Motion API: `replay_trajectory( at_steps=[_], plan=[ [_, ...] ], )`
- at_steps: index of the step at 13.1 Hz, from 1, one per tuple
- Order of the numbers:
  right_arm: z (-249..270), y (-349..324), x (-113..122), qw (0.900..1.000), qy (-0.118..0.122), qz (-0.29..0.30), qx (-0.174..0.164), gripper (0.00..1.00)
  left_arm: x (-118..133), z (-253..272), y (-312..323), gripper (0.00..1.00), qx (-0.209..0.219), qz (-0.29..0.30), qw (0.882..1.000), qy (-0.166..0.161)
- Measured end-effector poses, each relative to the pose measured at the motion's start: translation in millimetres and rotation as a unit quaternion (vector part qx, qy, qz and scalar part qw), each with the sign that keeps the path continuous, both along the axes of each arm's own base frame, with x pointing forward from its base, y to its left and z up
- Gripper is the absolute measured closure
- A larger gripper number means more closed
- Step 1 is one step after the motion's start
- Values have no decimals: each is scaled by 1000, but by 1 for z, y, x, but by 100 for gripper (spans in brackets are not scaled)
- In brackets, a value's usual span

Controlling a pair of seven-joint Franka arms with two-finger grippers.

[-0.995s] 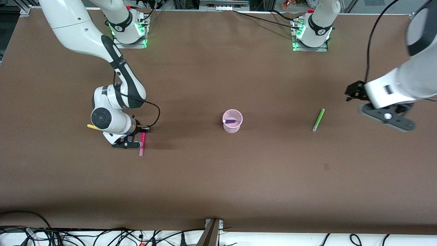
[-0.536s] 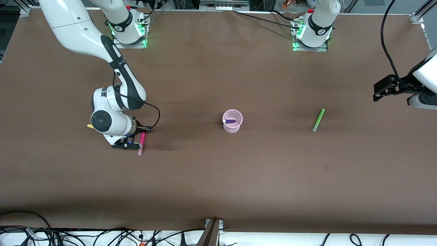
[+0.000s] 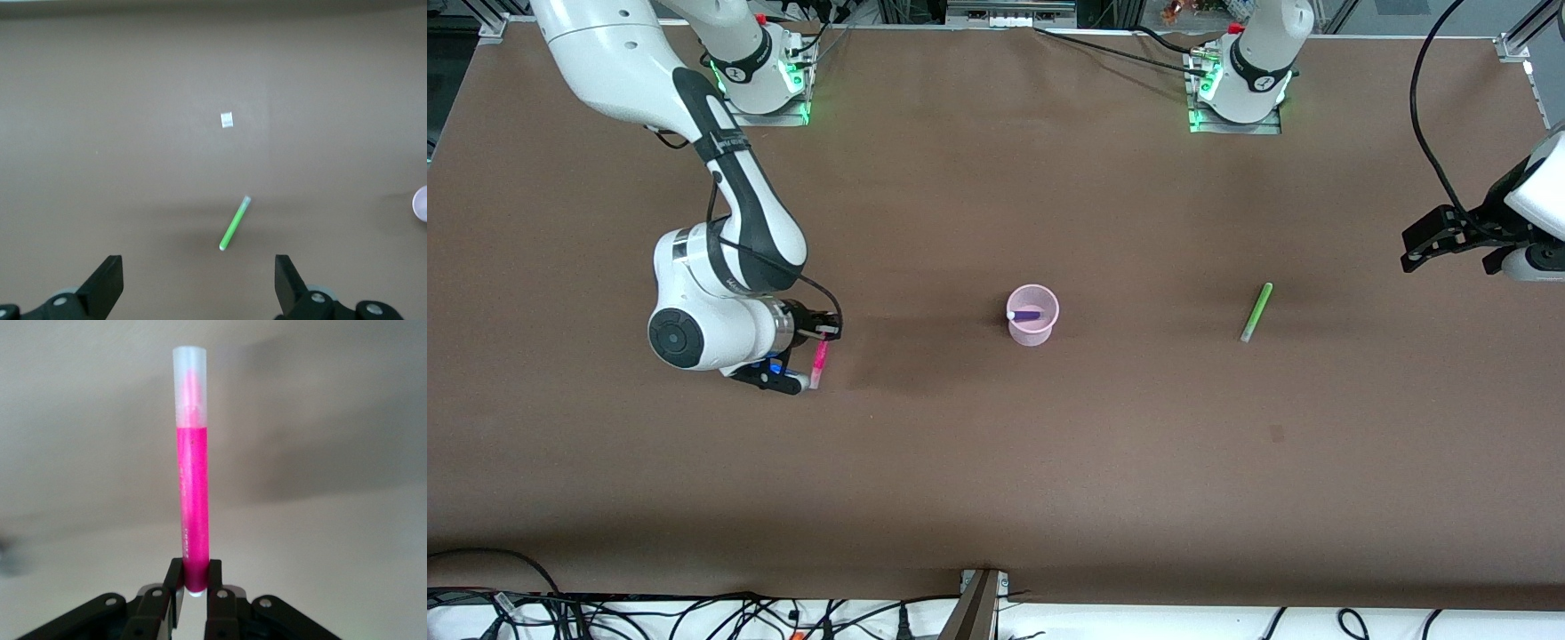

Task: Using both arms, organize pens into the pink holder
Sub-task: 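Carry the pink marker upright over the cup with the right gripper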

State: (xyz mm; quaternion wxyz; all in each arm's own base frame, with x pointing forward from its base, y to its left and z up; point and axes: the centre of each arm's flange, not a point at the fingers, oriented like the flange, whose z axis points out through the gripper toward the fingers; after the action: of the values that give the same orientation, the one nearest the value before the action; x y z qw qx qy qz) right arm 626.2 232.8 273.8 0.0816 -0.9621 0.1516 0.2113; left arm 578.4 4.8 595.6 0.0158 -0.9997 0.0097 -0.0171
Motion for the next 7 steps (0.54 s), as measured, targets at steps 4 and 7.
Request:
replay_trajectory(
  at_steps=[4,7],
  plan=[
    [46,92,-18,992,55,-114,27,82,-6,8,-1,0,0,1,1000,19],
    [78,159,-39,970,116,-202,63,82,-7,10,0,0,0,1,1000,19]
  ],
)
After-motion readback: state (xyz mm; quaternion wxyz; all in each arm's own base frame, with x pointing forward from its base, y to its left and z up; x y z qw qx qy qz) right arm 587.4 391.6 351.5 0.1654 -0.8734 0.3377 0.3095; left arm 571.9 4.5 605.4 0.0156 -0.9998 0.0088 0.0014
